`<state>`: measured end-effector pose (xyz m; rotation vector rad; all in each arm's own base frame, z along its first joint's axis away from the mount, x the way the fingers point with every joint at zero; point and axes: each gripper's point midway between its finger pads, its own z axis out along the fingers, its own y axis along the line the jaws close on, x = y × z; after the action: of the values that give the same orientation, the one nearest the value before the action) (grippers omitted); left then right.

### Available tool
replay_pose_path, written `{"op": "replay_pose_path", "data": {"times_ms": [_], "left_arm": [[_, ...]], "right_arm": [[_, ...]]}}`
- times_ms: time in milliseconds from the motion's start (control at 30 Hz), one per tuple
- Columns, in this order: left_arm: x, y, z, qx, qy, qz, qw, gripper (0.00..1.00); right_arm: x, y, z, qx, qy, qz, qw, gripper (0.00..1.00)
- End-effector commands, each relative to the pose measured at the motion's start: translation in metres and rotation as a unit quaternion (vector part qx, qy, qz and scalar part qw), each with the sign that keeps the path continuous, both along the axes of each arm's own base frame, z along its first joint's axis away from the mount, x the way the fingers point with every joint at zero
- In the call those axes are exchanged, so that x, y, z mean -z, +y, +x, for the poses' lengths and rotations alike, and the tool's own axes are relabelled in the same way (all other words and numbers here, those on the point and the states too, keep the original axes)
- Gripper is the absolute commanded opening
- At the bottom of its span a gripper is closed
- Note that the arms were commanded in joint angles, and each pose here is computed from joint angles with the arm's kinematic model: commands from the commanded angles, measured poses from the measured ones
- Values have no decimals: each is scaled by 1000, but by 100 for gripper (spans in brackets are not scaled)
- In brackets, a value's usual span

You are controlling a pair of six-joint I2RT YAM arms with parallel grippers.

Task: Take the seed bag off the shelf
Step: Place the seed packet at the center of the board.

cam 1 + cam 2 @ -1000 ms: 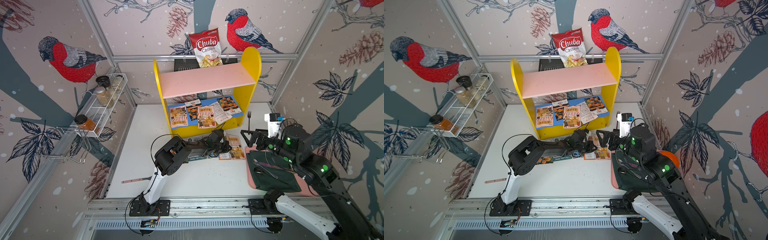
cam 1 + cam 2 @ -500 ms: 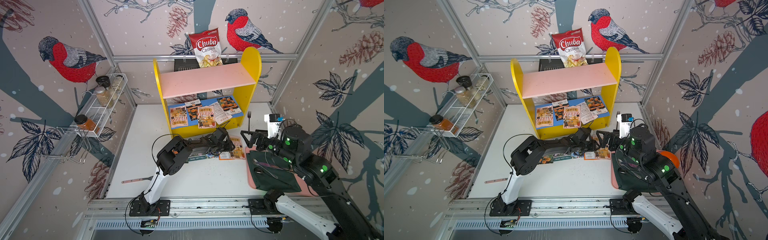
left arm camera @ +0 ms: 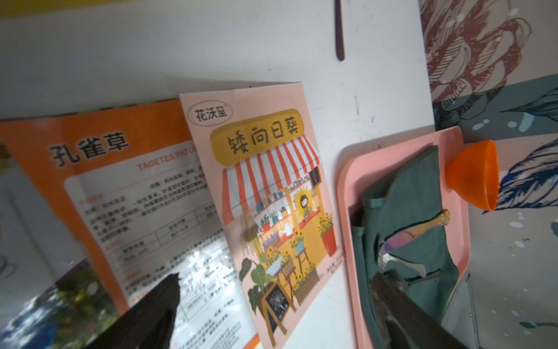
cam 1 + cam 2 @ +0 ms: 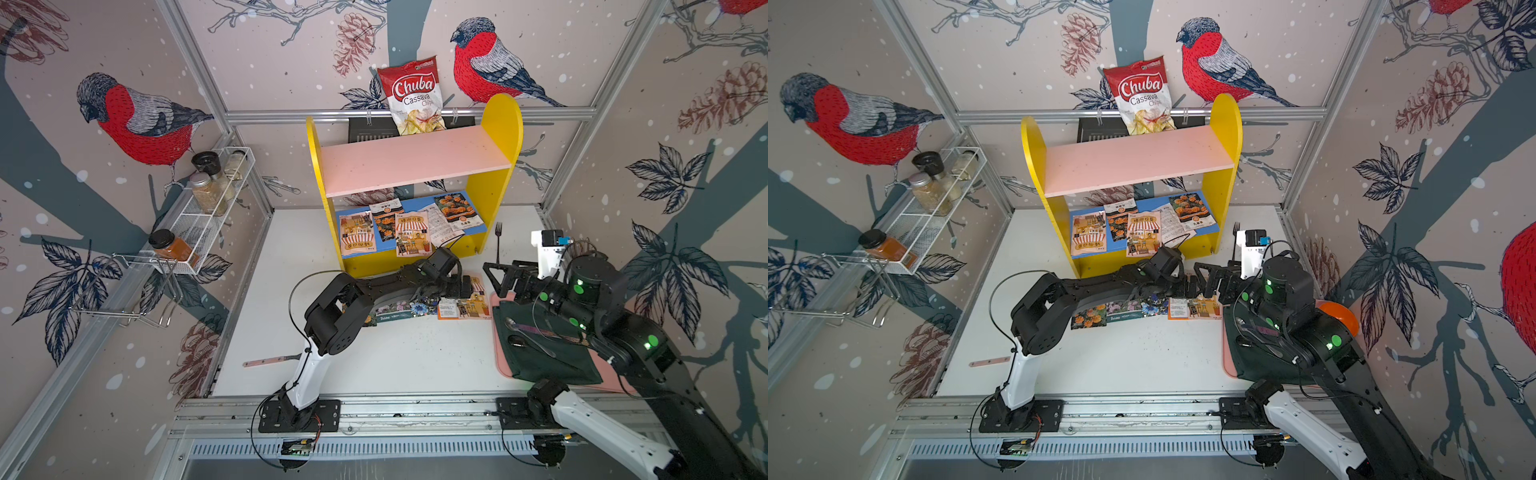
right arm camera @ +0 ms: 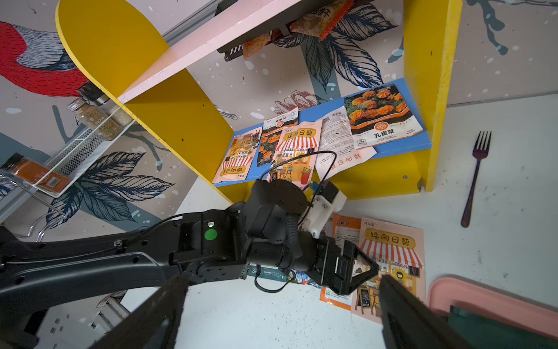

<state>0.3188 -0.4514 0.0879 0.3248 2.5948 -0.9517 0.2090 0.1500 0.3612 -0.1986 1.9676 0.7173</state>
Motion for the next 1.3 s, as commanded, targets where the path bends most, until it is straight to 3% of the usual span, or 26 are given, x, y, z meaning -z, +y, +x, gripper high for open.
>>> {"op": "replay_pose_path", "data": {"times_ms": [0, 267, 633, 900, 1267], "left_arm": [[-28, 7, 2, 7, -44, 0, 999, 98], [-97, 31, -16, 25, -115, -43, 992, 98], [-160, 129, -37, -39, -187, -102, 976, 96], [-180, 203, -60, -93, -247, -98, 960, 98], [-171, 245, -97, -87, -272, -71, 956, 97]], "right_arm": [[-5, -3, 0, 10, -11, 8, 1000, 100], [-4, -2, 7, 21, -13, 28, 999, 100], [16, 9, 24, 35, 4, 67, 997, 100], [46, 38, 46, 15, 48, 127, 991, 99], [95, 73, 79, 5, 100, 191, 976, 85]]}}
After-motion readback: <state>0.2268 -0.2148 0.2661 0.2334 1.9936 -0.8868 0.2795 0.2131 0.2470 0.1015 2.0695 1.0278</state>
